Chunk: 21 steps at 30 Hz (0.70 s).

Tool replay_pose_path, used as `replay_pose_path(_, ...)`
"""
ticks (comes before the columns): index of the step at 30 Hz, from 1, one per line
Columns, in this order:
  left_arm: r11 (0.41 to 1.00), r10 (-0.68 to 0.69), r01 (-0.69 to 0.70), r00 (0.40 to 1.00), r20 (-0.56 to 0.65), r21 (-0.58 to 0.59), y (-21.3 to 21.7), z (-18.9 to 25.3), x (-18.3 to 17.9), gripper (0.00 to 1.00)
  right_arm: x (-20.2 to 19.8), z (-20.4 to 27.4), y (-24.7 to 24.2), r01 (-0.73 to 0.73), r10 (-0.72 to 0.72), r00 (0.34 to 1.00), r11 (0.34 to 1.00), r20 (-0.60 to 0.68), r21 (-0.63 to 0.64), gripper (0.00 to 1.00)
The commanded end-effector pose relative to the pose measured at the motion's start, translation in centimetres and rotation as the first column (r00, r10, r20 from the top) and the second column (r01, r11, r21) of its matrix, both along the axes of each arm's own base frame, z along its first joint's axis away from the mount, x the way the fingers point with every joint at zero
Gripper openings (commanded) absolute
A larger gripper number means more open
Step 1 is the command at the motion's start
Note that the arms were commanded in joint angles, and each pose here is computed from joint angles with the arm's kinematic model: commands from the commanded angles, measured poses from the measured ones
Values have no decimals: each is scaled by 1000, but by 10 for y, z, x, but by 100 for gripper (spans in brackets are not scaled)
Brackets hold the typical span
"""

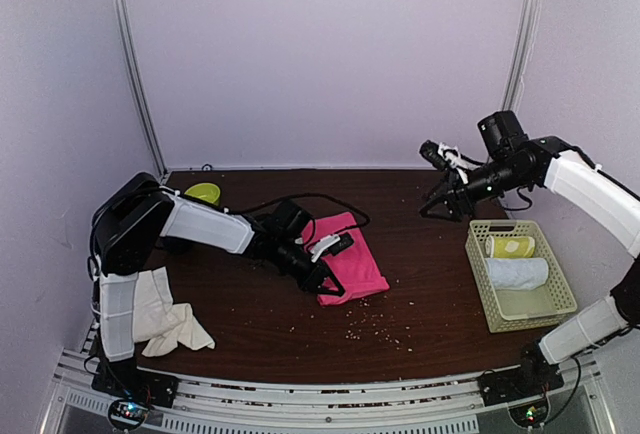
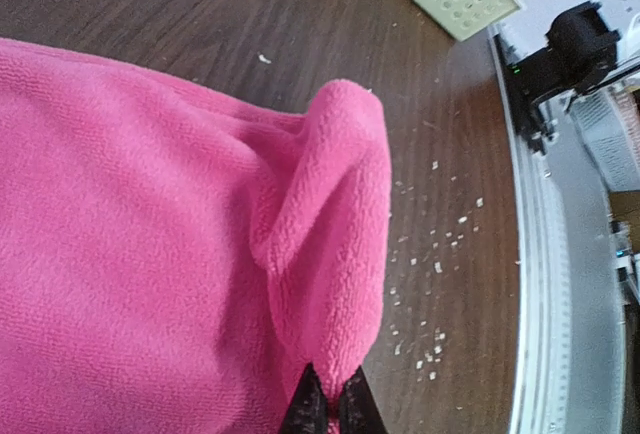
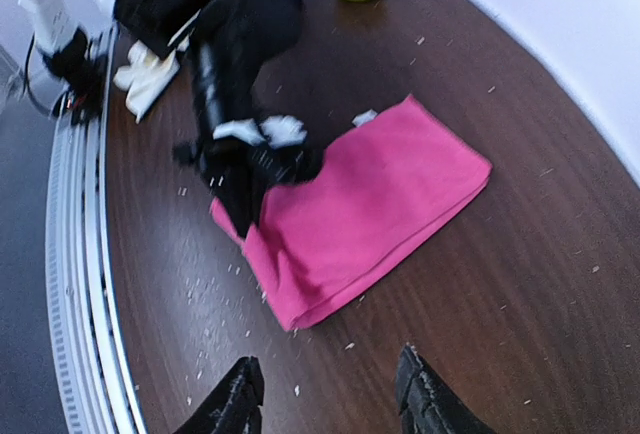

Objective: Roll the towels
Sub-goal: Roll the towel at the center of the board.

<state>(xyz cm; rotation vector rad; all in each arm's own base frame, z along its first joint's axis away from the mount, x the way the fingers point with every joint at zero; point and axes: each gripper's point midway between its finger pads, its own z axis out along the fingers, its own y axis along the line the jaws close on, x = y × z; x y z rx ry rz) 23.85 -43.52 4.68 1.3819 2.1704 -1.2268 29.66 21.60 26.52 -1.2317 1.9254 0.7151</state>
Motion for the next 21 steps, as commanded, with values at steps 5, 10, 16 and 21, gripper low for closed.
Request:
replay_pose_path(5, 988, -72, 12, 913, -401, -151, -11, 9, -14, 4, -67, -120, 19, -240, 254, 967, 906, -6, -349, 46)
replay_pose_path(10, 994, -24, -25, 903, -428, -109, -4, -2, -7, 5, -53, -141, 56, -242, 288, 956, 877, 51, -416, 47)
replay_pose_path(16, 993, 31, -82, 882, -470, -90, 5, -12, 2, 5, -50, -161, 93, -335, 415, 903, 840, 109, -427, 51)
replay_pose_path(21, 992, 39, -91, 870, -491, -83, 7, -15, 3, 5, -52, -177, 115, -389, 477, 873, 809, 103, -441, 53)
